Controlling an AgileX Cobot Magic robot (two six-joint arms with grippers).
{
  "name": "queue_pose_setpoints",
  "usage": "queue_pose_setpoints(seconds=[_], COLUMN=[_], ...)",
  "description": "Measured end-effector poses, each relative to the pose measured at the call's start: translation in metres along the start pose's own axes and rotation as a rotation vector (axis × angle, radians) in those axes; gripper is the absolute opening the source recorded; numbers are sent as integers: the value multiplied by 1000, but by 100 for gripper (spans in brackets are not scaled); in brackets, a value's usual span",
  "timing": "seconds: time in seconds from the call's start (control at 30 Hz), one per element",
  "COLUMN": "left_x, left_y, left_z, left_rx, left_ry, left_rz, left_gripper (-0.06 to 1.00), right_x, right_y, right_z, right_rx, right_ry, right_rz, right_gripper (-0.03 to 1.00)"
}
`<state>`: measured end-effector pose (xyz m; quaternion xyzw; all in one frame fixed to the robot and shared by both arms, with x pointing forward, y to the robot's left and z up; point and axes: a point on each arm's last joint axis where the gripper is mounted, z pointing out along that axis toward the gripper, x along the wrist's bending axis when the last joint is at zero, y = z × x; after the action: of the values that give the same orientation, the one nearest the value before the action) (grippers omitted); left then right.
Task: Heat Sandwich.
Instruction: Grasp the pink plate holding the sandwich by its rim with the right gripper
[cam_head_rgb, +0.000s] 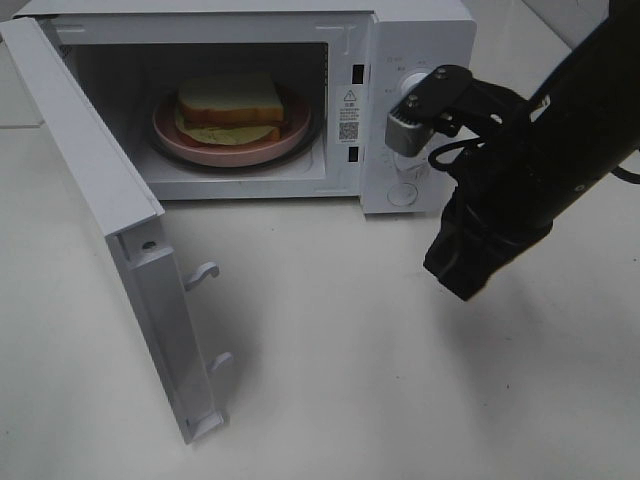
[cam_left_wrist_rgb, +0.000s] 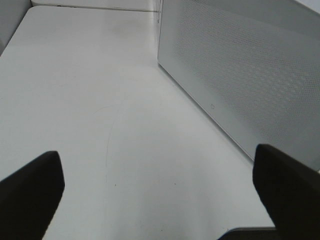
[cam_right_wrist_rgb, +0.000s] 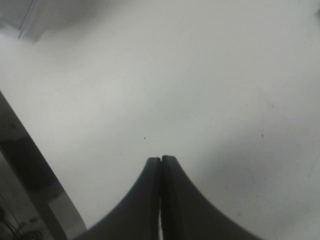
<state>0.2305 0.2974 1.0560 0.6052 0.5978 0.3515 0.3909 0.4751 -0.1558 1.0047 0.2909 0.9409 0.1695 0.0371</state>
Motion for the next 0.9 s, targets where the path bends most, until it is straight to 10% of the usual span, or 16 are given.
queue_pose_setpoints(seconds=[0.43, 0.7, 0.9], left_x=[0, 0, 0], left_y=[0, 0, 0], left_z=[0, 0, 0], left_rx=[0, 0, 0], left_ry=[0, 0, 0], left_rz=[0, 0, 0], left_gripper=[96, 96, 96], right_x=[-3, -8, -10], right_y=[-10, -13, -11], right_z=[-1, -1, -2], right_rx=[117, 171, 165], right_ry=[15, -20, -49], right_rz=[-779, -842, -804], right_gripper=[6, 18, 56])
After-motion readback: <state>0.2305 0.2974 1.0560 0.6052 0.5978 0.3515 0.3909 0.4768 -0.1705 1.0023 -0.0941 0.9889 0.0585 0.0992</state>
